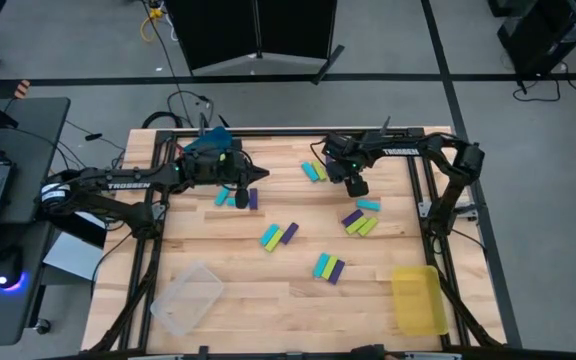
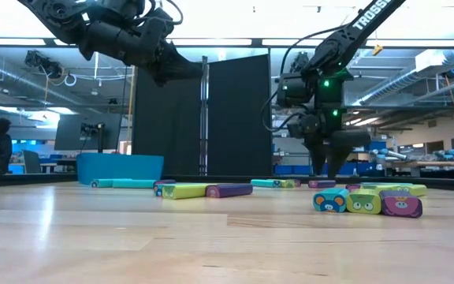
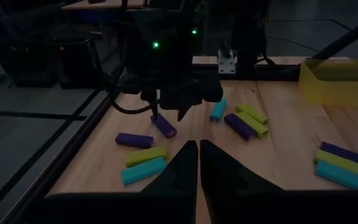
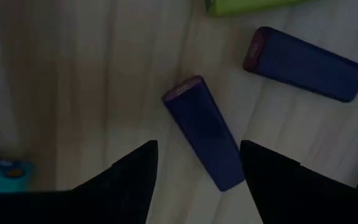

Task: Sort blocks
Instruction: Put the violet block into the yellow bin

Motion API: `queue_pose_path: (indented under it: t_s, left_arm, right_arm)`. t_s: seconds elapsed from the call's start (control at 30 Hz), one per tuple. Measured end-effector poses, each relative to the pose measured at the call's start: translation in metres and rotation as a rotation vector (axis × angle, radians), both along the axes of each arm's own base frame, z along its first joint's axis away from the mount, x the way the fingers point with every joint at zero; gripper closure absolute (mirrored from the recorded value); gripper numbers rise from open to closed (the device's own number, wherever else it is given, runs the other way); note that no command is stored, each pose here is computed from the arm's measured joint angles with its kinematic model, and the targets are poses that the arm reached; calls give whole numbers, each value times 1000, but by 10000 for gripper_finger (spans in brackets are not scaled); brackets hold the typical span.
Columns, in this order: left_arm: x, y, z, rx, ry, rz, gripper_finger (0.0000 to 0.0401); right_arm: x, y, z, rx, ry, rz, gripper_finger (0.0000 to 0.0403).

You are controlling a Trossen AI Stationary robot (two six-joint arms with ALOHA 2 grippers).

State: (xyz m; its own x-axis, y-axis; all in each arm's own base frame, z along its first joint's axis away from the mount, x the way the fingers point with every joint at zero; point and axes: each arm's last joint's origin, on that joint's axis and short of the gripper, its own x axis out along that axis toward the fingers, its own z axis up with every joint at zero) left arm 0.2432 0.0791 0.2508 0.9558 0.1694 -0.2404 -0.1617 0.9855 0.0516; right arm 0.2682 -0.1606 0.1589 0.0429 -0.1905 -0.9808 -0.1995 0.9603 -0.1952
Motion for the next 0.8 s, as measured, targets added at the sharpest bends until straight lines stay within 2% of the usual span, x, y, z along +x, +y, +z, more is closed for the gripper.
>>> queue_pose_path:
  t_s: [0.33, 0.8]
  left_arm:
    - [0, 0, -1, -2, 9, -5, 376]
    - [1, -4, -1, 2, 7, -26, 376]
  right_arm:
    - [3, -4, -7, -7, 6, 42, 165]
    - [-3, -14, -9, 6, 2, 23, 193]
